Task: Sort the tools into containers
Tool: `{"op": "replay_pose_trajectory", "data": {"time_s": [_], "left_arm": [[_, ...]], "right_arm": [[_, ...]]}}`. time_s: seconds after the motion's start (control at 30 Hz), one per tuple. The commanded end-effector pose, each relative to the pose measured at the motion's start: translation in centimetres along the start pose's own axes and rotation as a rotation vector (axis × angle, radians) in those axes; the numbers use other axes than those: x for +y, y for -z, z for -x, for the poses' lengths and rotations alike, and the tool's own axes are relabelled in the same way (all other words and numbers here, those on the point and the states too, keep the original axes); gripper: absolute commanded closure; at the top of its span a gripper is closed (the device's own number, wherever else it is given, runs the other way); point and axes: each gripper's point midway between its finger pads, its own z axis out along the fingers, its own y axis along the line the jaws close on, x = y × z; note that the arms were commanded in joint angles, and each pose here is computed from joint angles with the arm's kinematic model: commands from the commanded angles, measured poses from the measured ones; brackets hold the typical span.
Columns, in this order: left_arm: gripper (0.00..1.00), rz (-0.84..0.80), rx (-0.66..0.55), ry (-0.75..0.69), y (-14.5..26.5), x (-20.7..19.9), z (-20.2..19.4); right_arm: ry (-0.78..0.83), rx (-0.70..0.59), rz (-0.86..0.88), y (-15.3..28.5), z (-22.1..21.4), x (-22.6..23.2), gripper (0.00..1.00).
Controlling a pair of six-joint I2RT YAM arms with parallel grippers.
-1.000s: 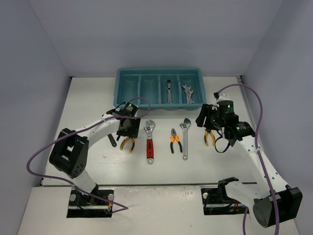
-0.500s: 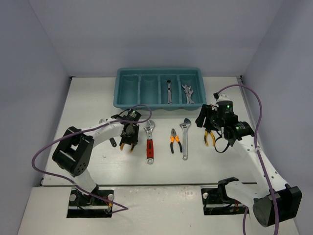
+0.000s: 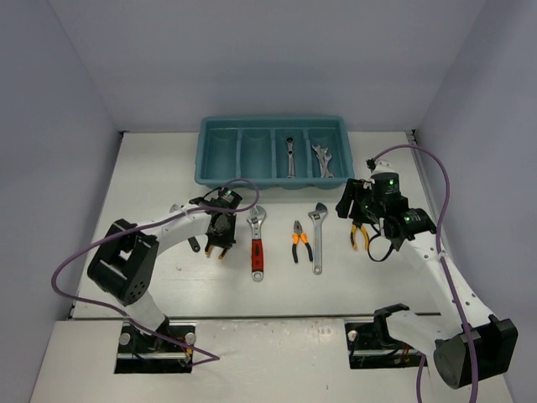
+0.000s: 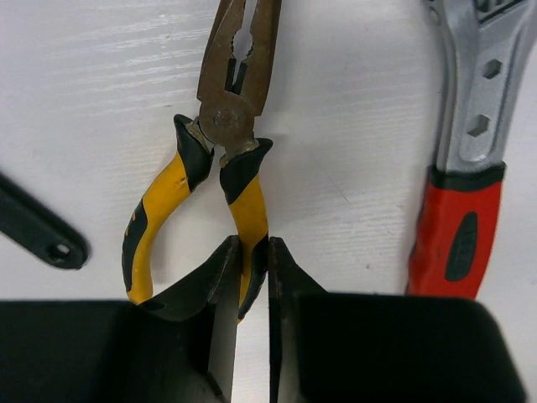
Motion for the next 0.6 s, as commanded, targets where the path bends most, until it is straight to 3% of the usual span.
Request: {"op": "replay_pose_trajectory", "data": {"time_s": [0.0, 0.27, 0.33, 0.57], "left_arm": [[1.0, -0.042, -0.266, 0.001, 7.2, -1.0, 6.4], [1.0, -0.039, -0.444, -0.007, 13.9, -1.1, 13.2], [1.0, -0.045, -0.498, 0.034, 15.6, -0.3, 16.4], [1.0, -0.013, -0.538, 0.094, 13.8, 1.5, 25.6]], "right_arm": [[0.0, -0.053, -0.006, 0.0, 1.3, 0.1, 0.43], [0.001, -0.072, -0.016, 0.4, 1.6, -0.1, 0.43], [0.002, -0.074, -0.015, 0.5, 1.7, -0.1, 0.43], [-0.001, -0.081, -0.008, 0.7, 1.7, 0.0, 0.43]]}}
